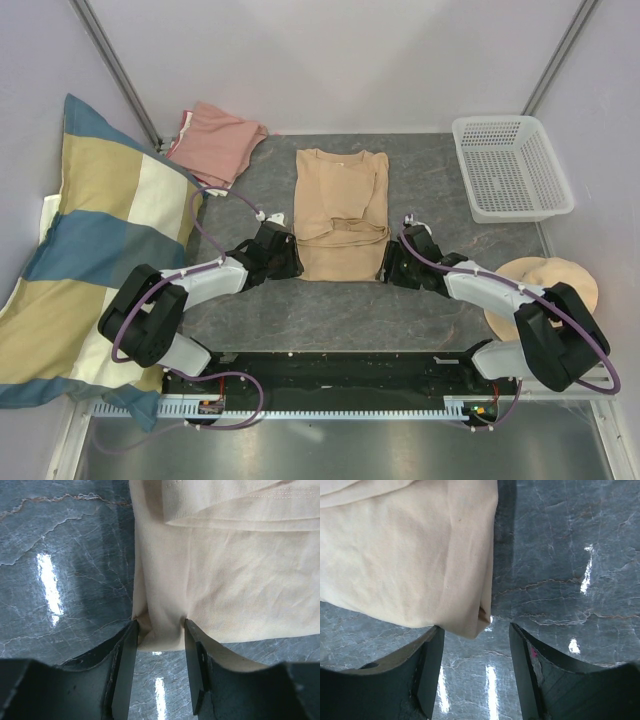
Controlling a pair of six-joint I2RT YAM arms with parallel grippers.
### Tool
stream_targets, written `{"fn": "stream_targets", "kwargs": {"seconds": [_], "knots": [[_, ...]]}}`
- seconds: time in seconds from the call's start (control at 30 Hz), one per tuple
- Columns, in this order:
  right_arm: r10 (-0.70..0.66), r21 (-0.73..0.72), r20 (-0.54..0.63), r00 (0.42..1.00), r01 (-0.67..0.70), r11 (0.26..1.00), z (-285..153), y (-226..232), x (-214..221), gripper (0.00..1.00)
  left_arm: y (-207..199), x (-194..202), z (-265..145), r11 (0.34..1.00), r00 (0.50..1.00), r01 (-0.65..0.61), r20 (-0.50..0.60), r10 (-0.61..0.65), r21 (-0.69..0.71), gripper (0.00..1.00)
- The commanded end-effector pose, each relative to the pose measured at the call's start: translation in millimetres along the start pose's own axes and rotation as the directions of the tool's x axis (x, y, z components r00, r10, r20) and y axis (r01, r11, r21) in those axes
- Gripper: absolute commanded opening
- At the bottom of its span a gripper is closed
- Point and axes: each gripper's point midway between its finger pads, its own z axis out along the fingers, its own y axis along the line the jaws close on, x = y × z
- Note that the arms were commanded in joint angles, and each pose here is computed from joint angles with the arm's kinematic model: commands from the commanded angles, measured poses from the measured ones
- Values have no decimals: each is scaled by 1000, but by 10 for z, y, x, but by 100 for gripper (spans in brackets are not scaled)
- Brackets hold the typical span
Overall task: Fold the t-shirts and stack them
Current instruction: Grab one side of the 2/3 rectangular tshirt with both arms
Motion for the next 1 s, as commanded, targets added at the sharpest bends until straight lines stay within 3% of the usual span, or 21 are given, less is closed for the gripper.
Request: {"fn": "stream_targets", "kwargs": {"seconds": [0.0,0.17,0.33,0.63,0.73,0.83,0.97], "knots": [[-16,-27,67,998,18,999,-24,160,-248,62,-35,-4,25,1000,1000,12,8,-12,15,49],[-20,-31,67,998,22,999,-35,187,-261,62,-47,-2,34,1000,1000,12,3,-12,20,49],[-19,-32,66,998,21,999,-29,188,-270,55,-40,8,37,1000,1000,10,0,-10,18,49],[-21,-33,65,998,23,999,-31,183,-260,33,-25,48,60,1000,1000,14,-14,-14,13,49],[-19,-37,62,998,22,999,-37,182,-246,15,-29,52,62,1000,1000,12,-15,-12,16,48],[-16,-50,58,998,19,999,-61,194,-217,4,-25,65,48,1000,1000,12,-17,-12,18,47],[-10,-54,31,999,12,998,-88,161,-129,0,-12,140,26,999,999,20,-36,-19,27,33]]}}
